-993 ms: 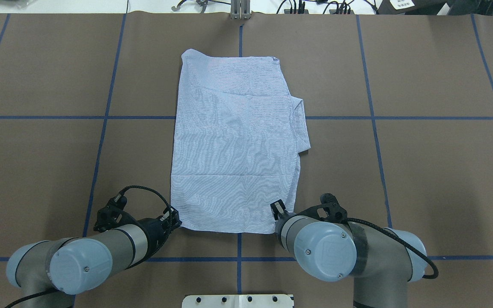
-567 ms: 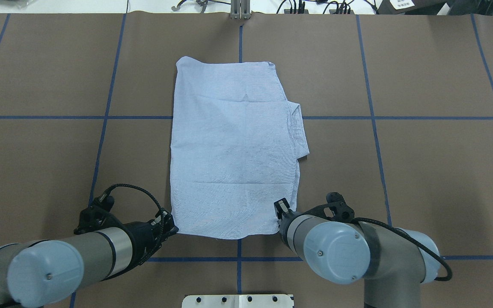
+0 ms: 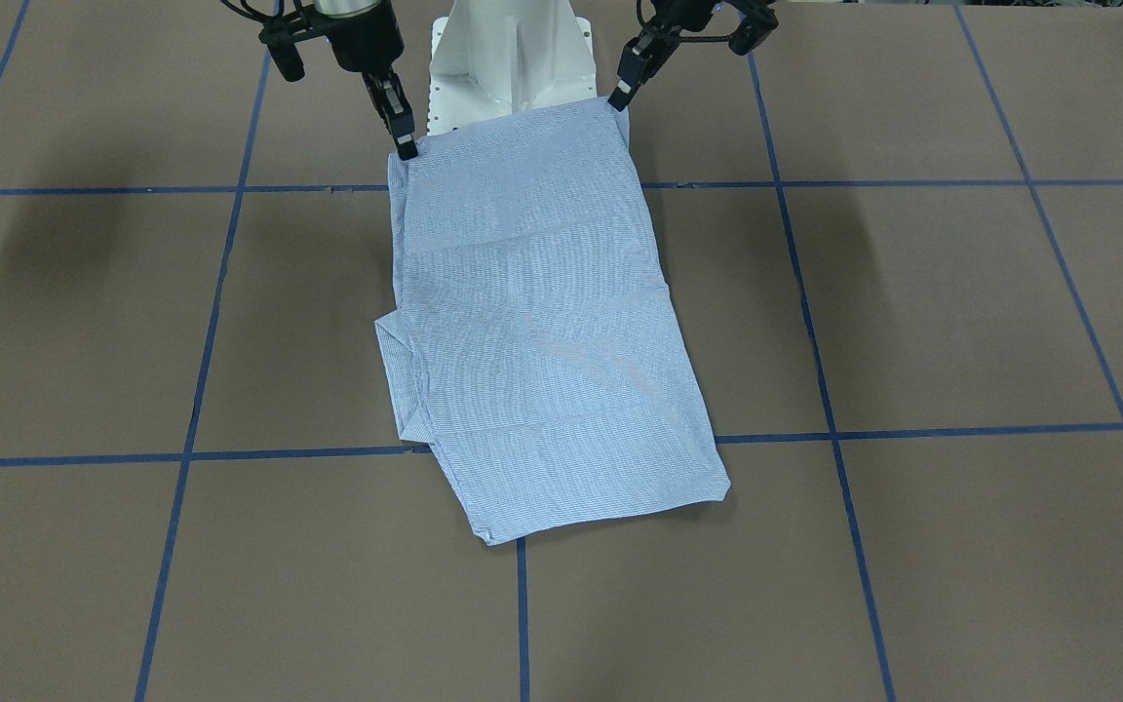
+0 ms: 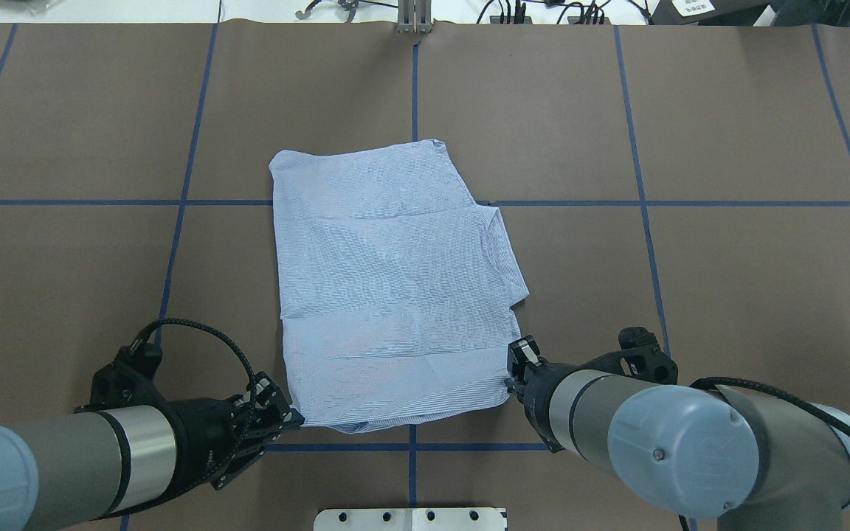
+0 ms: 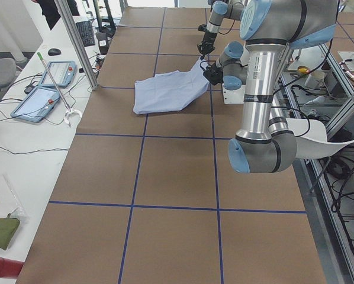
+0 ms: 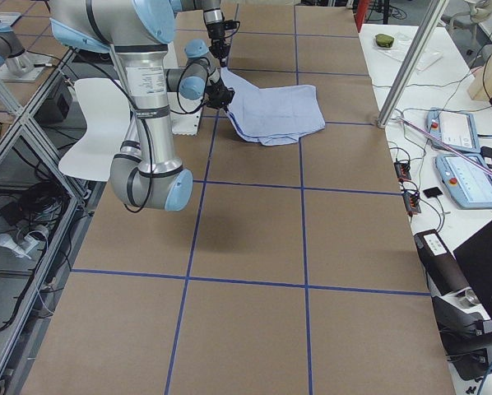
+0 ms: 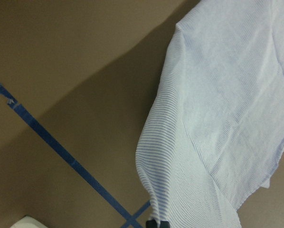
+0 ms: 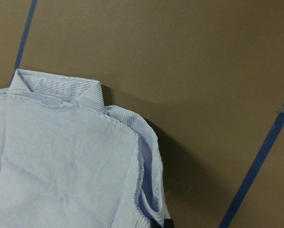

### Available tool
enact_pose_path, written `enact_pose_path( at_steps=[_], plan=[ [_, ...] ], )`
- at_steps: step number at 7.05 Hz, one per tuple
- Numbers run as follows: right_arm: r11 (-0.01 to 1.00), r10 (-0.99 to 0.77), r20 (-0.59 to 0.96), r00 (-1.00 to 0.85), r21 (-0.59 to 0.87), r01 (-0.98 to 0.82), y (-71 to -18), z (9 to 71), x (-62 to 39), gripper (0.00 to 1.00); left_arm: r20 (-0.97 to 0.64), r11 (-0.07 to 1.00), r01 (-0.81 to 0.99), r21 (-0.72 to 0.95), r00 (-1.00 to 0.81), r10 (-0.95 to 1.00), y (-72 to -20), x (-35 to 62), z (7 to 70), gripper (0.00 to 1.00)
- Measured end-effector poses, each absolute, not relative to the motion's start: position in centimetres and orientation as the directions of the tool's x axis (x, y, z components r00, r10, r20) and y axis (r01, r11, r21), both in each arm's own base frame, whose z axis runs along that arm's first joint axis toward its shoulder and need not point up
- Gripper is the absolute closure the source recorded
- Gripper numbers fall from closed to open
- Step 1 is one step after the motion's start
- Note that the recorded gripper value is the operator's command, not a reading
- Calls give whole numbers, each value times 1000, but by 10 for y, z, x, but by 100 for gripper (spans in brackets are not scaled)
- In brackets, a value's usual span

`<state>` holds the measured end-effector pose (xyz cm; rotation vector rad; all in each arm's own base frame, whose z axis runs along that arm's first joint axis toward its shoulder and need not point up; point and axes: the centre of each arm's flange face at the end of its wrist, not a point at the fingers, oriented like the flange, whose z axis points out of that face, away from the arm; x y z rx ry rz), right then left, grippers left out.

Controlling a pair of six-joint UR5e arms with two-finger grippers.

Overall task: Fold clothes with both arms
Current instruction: 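Lift the near edge with both grippers and fold it over onto the far edge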

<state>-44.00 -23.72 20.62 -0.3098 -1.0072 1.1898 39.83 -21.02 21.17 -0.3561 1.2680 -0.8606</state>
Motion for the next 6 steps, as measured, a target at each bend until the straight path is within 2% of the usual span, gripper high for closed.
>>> enact_pose_path(
  at_steps=[2,6],
  plan=[
    [365,870,492,-33,-687,-628,-293,178,-438,100,-728,686,397,-610,60,-682,-251,382,203,100],
    [343,862,504,-53,-657,-672,-449,138,-465,100,-784,708,511,-488,100,-612,-370,378,211,100]
  ],
)
